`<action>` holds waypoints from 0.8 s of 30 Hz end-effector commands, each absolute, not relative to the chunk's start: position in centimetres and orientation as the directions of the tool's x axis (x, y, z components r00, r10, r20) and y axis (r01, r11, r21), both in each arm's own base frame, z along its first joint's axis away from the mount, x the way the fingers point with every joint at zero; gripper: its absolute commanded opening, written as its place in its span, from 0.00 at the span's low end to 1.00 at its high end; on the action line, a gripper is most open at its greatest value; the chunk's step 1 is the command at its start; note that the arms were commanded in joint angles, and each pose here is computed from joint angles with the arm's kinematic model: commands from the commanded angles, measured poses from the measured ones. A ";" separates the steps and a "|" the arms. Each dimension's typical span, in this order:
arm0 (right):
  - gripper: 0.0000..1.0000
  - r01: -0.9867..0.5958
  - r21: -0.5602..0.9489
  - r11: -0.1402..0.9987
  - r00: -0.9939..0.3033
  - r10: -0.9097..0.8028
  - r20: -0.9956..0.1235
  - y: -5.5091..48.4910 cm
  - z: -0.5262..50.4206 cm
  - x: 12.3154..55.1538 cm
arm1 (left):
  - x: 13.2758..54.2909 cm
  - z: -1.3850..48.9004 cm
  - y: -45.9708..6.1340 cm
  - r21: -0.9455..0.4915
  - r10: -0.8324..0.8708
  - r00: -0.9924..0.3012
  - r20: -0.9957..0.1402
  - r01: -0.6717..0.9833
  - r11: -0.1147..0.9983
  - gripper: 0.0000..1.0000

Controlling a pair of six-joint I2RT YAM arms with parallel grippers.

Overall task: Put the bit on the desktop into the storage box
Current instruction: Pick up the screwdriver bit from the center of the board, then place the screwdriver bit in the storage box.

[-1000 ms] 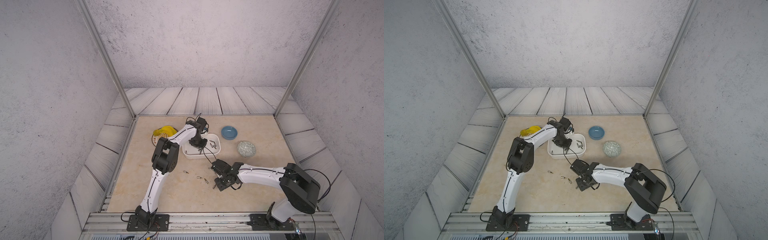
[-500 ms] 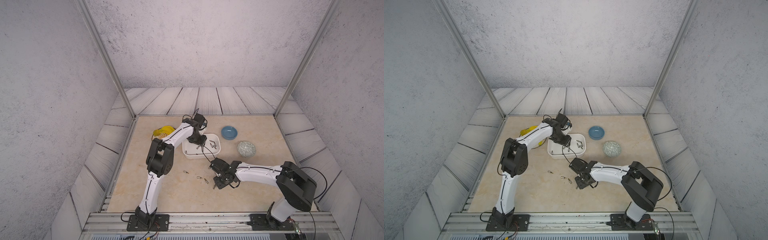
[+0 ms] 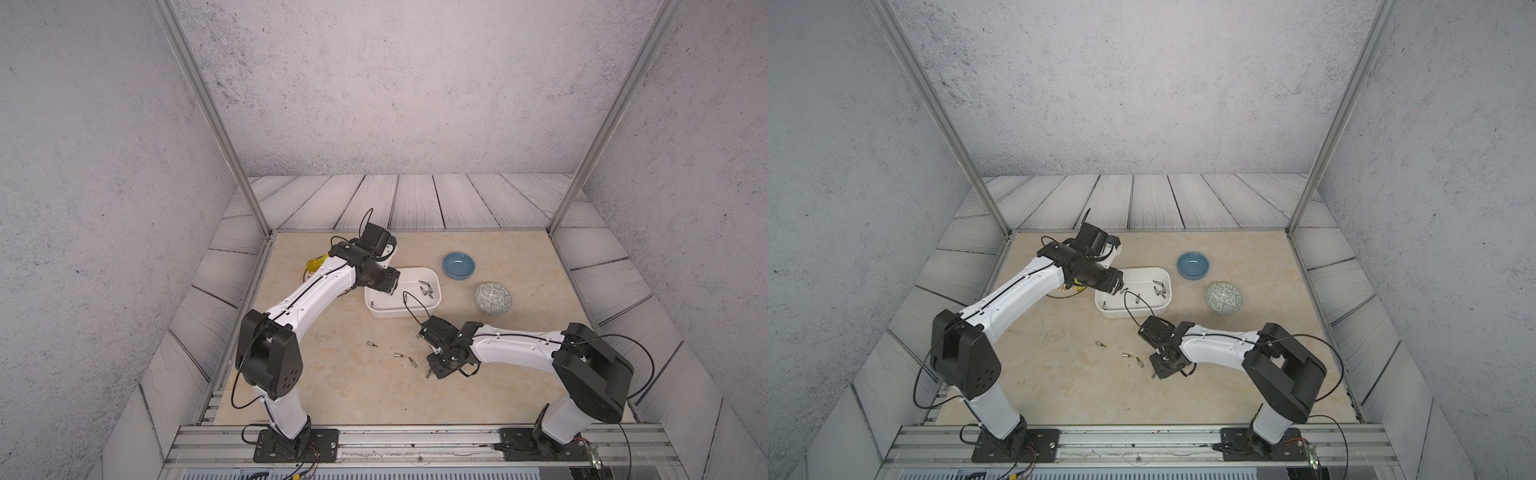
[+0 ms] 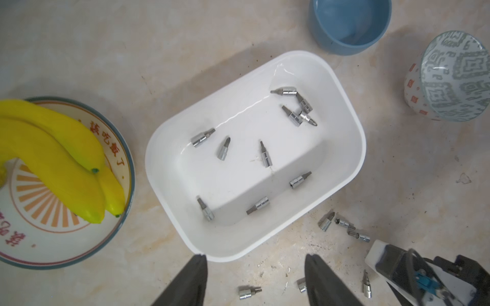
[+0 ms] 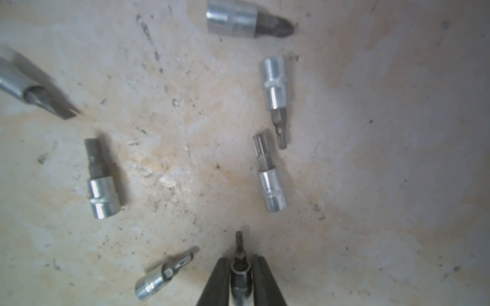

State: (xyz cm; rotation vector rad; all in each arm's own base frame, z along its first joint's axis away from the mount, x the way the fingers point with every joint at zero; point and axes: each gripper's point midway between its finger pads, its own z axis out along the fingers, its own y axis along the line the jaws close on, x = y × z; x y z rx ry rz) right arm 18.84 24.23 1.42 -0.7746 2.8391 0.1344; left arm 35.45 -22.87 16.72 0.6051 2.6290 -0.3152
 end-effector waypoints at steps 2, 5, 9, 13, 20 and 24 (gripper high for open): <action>0.09 -0.514 0.042 0.857 -0.855 -0.507 -0.110 23.1 0.7 16.6 | 33.0 15.4 -21.8 -0.181 0.302 -0.849 -0.433 0.410 0.894 0.65; 0.01 -0.513 0.043 0.857 -0.856 -0.506 -0.106 23.1 0.9 16.6 | 31.3 14.2 -20.6 -0.178 0.286 -0.864 -0.414 0.385 0.906 0.67; 0.00 -0.506 0.038 0.862 -0.857 -0.497 -0.134 23.4 2.5 17.2 | 29.5 13.4 -19.5 -0.182 0.264 -0.876 -0.403 0.360 0.915 0.68; 0.00 -0.505 0.010 0.863 -0.846 -0.493 -0.204 24.0 6.2 19.0 | 27.9 12.7 -18.6 -0.189 0.245 -0.887 -0.391 0.338 0.922 0.69; 0.00 -0.523 0.006 0.852 -0.807 -0.493 -0.325 26.3 13.0 24.5 | 25.8 10.4 -17.7 -0.194 0.228 -0.908 -0.352 0.309 0.931 0.69; 0.00 -0.538 0.039 0.842 -0.791 -0.488 -0.368 28.2 14.8 29.0 | 25.1 9.2 -17.0 -0.181 0.221 -0.913 -0.342 0.295 0.938 0.69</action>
